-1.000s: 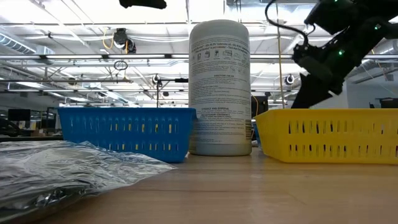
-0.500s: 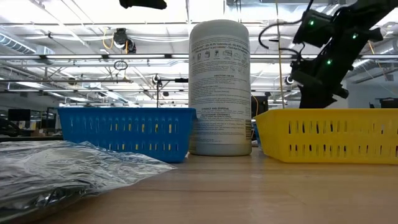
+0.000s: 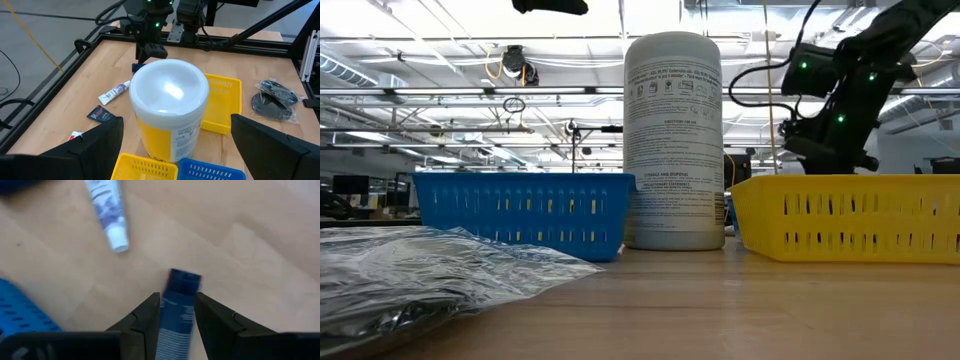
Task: Pick & Place Travel size toiletries
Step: Put the blue shave cream into the bottom yellow bin
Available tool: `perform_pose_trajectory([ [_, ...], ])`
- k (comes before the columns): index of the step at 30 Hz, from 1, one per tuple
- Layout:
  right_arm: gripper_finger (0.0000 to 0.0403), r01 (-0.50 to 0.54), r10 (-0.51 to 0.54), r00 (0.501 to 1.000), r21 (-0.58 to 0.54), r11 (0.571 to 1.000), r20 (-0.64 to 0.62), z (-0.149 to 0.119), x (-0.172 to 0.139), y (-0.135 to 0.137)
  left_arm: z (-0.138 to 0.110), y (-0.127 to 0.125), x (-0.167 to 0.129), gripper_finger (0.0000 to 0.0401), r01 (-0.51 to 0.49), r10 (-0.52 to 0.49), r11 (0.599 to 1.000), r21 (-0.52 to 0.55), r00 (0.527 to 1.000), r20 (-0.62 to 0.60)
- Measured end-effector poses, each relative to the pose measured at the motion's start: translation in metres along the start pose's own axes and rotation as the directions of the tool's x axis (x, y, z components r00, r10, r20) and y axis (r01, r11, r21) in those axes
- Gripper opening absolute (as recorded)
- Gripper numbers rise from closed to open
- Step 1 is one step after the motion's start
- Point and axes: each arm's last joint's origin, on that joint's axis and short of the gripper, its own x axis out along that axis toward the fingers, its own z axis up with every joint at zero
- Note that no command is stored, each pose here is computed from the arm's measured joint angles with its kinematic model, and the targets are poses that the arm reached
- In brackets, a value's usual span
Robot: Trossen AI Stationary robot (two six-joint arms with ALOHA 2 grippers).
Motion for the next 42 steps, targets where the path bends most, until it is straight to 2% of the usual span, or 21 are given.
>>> perform_pose_trajectory([
  [2,0.0115,-0.024,0.024,1.000,-0.011,1.000,-0.021,0.001,0.003,-0.001,0.000,0.000,0.000,0.0363,0.000,0.000,1.000,0.000,1.000,0.000],
  [6,0.0139,-0.006,0.005,0.999,-0.011,1.000,-0.041,0.002,0.009,-0.004,0.000,0.000,0.000,0.0363,0.000,0.000,1.000,0.000,1.000,0.000],
  [11,0.0182,-0.006,0.006,1.000,-0.002,1.000,-0.022,0.006,0.010,-0.006,0.000,0.000,0.000,0.0363,0.000,0.000,1.000,0.000,1.000,-0.001],
  [15,0.0199,-0.012,0.012,1.000,0.003,1.000,-0.001,0.008,0.010,-0.006,0.000,0.000,0.000,0.0363,0.000,0.000,1.000,0.001,1.000,-0.001],
  [35,0.0190,-0.046,0.044,0.996,0.026,0.999,0.079,-0.005,0.026,-0.010,0.000,0.000,0.000,0.0363,0.000,0.000,1.000,0.001,1.000,-0.004],
  [42,0.0179,-0.026,0.023,0.996,0.026,0.999,0.091,-0.013,0.031,-0.013,0.000,0.000,0.000,0.0363,0.000,0.000,1.000,-0.002,1.000,-0.004],
])
